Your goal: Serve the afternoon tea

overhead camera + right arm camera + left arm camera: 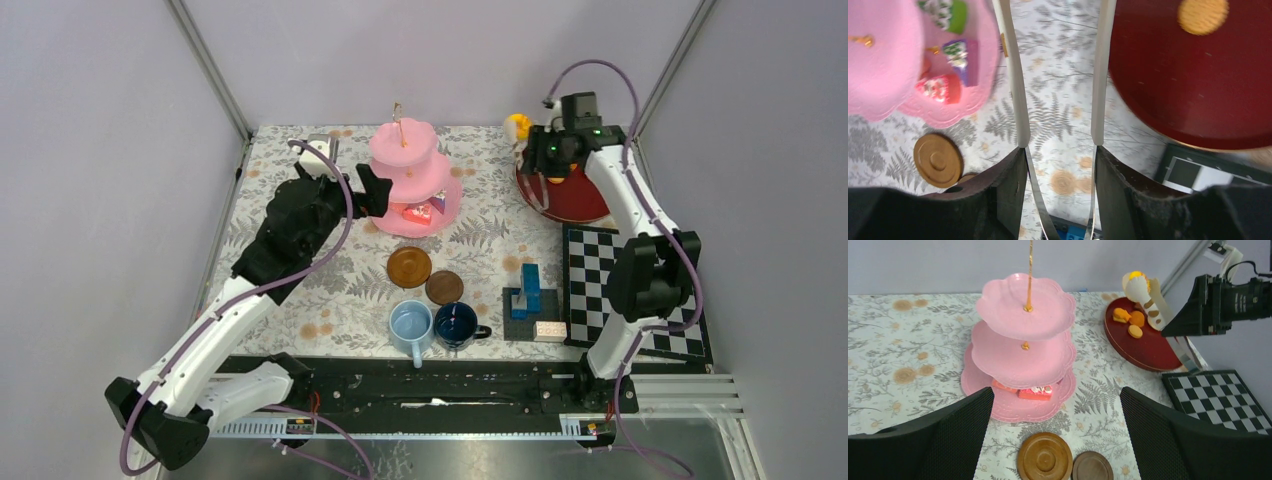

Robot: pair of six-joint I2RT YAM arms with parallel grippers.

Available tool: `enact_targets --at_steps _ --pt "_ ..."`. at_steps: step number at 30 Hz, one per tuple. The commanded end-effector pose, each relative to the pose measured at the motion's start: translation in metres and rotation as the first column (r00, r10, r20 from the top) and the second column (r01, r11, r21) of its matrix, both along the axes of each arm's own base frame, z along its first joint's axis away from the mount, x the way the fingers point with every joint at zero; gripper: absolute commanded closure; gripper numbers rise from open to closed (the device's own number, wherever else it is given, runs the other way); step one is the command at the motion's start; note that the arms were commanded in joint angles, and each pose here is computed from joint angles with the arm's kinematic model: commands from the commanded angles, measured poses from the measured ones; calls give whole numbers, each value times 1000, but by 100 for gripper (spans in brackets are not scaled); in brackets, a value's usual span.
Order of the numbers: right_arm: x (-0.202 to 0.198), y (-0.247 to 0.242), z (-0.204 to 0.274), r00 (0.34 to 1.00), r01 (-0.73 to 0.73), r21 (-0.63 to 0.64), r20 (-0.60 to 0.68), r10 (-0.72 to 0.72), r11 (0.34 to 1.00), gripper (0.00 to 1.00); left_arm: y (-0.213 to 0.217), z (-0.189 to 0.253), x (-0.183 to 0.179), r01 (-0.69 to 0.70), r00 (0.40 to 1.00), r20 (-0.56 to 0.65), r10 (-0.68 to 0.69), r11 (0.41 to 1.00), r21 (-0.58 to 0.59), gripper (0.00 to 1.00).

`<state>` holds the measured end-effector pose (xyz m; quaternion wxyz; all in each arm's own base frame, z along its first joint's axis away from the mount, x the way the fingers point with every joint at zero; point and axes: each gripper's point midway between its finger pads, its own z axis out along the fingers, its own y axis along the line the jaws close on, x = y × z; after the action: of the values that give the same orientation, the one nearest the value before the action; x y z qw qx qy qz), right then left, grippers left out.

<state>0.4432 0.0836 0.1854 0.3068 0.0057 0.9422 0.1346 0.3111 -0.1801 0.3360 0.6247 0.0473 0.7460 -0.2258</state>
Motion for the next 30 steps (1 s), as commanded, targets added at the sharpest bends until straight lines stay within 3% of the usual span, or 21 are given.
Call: enact_targets --at_steps 1,9,30 --pt "-3 60 18 982 -172 -11 80 173 985 59 24 30 4 -116 990 79 119 993 -35 1" --pt "-9 111 11 967 -248 -56 46 251 967 59 47 34 2 -223 969 97 229 972 -72 1" --pt "4 195 -9 924 -378 -146 2 382 914 57 48 32 2 -223 969 92 231 971 -83 1"
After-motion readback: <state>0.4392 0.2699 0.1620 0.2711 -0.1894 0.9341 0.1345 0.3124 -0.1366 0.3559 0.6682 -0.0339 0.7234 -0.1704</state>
